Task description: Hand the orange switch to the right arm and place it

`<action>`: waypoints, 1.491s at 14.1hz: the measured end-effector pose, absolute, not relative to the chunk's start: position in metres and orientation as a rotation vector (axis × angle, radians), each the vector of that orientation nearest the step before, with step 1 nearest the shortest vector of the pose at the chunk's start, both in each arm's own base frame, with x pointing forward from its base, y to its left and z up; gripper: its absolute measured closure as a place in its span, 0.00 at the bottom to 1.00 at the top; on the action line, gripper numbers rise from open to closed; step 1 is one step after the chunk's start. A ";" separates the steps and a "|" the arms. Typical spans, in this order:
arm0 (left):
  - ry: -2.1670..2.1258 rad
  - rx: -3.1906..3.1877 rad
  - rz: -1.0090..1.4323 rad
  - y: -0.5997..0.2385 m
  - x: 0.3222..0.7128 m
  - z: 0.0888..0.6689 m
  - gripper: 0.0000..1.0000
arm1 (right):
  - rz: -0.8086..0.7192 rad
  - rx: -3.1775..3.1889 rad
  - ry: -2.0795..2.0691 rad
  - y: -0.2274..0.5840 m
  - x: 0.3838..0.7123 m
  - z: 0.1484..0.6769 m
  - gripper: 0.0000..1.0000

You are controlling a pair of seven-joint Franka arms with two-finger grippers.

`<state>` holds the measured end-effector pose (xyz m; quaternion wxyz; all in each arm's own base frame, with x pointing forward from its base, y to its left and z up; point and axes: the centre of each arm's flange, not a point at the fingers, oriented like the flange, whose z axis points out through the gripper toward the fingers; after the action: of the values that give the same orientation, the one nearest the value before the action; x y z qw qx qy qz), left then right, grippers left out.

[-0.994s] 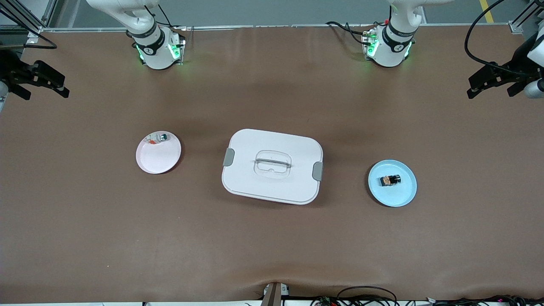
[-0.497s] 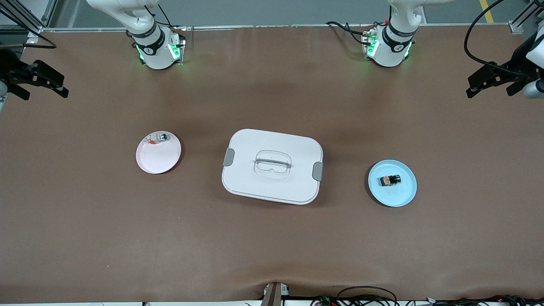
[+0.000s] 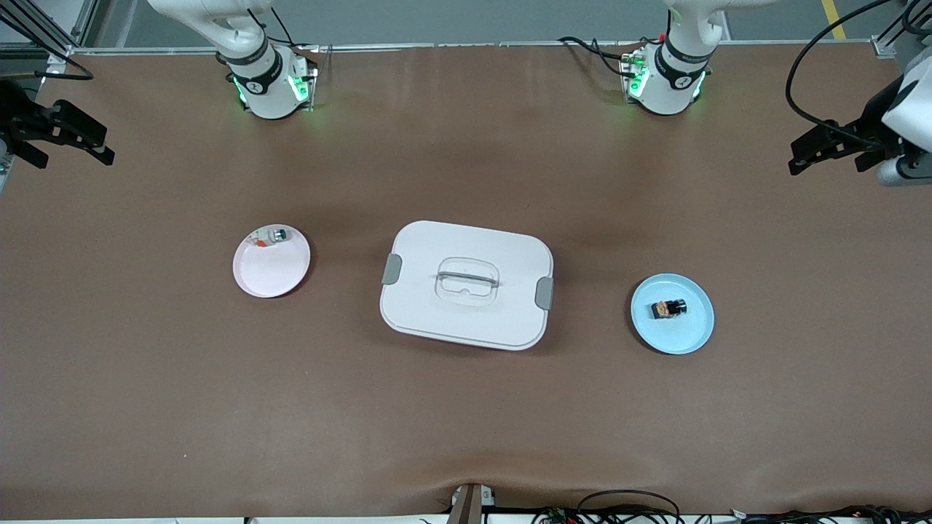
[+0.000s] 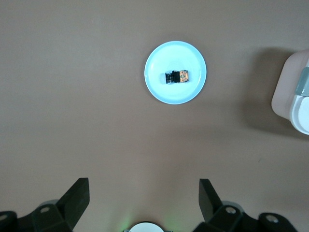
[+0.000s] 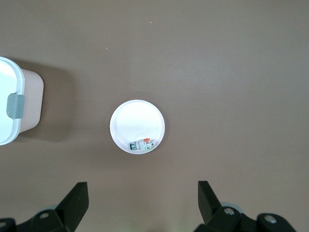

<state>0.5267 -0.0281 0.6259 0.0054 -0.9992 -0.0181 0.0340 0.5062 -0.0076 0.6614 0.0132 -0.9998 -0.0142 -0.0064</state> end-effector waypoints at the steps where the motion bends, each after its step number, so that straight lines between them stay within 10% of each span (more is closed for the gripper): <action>1: -0.056 -3.128 0.112 -0.028 0.530 0.618 0.00 | -0.020 -3.115 -0.044 -0.008 0.506 0.661 0.00; 21: 0.035 -3.087 -0.056 -0.072 0.591 0.373 0.00 | -0.019 -3.114 -0.037 -0.009 0.506 0.661 0.00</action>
<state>0.5905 -0.0722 0.3732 0.0269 -0.9994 0.0113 -0.0182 0.5061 -0.0089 0.6612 0.0137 -0.9998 -0.0120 -0.0061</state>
